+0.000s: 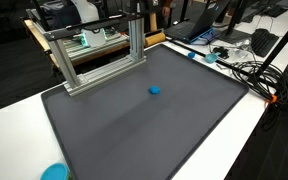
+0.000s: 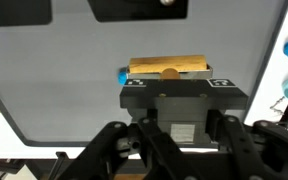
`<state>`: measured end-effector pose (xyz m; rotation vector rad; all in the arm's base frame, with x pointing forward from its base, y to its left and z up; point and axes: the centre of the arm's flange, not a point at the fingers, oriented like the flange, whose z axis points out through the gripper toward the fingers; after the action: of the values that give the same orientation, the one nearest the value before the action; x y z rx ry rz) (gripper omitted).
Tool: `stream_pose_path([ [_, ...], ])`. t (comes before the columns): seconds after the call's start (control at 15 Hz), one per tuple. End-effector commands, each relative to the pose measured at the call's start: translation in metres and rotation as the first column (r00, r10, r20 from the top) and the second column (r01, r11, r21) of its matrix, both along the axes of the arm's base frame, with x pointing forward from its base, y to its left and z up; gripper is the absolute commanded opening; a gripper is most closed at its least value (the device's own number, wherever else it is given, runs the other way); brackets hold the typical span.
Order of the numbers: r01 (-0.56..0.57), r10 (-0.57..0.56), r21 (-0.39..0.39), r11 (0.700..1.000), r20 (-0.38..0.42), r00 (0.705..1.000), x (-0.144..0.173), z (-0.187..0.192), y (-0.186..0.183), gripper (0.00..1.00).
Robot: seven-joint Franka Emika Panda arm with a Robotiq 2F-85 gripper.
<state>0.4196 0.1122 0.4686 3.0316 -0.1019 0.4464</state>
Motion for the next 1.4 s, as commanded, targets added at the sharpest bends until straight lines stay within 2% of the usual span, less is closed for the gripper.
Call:
stream_pose_path([
  [0.0, 0.137, -0.136, -0.027, 0.990, 0.044, 0.990, 0.080, -0.004, 0.030, 0.23],
  [0.13, 0.222, -0.222, -0.049, 0.974, 0.003, 0.975, 0.108, -0.006, 0.024, 0.23],
  [0.2, 0.150, -0.150, -0.023, 0.988, 0.028, 0.988, 0.057, -0.014, 0.020, 0.48],
  [0.4, 0.206, -0.206, -0.032, 0.978, -0.003, 0.979, 0.092, -0.023, 0.008, 0.48],
  [0.67, 0.212, -0.212, -0.031, 0.977, -0.006, 0.977, 0.096, -0.022, 0.010, 0.48],
  [0.73, 0.212, -0.213, -0.031, 0.977, -0.006, 0.977, 0.096, -0.021, 0.010, 0.23],
  [1.07, 0.241, -0.241, -0.011, 0.970, 0.015, 0.970, 0.126, -0.013, -0.036, 0.23],
  [1.27, 0.246, -0.246, -0.006, 0.969, 0.000, 0.969, 0.141, -0.013, -0.070, 0.23],
  [1.33, 0.253, -0.253, 0.019, 0.967, -0.014, 0.967, 0.145, -0.012, -0.080, 0.23],
])
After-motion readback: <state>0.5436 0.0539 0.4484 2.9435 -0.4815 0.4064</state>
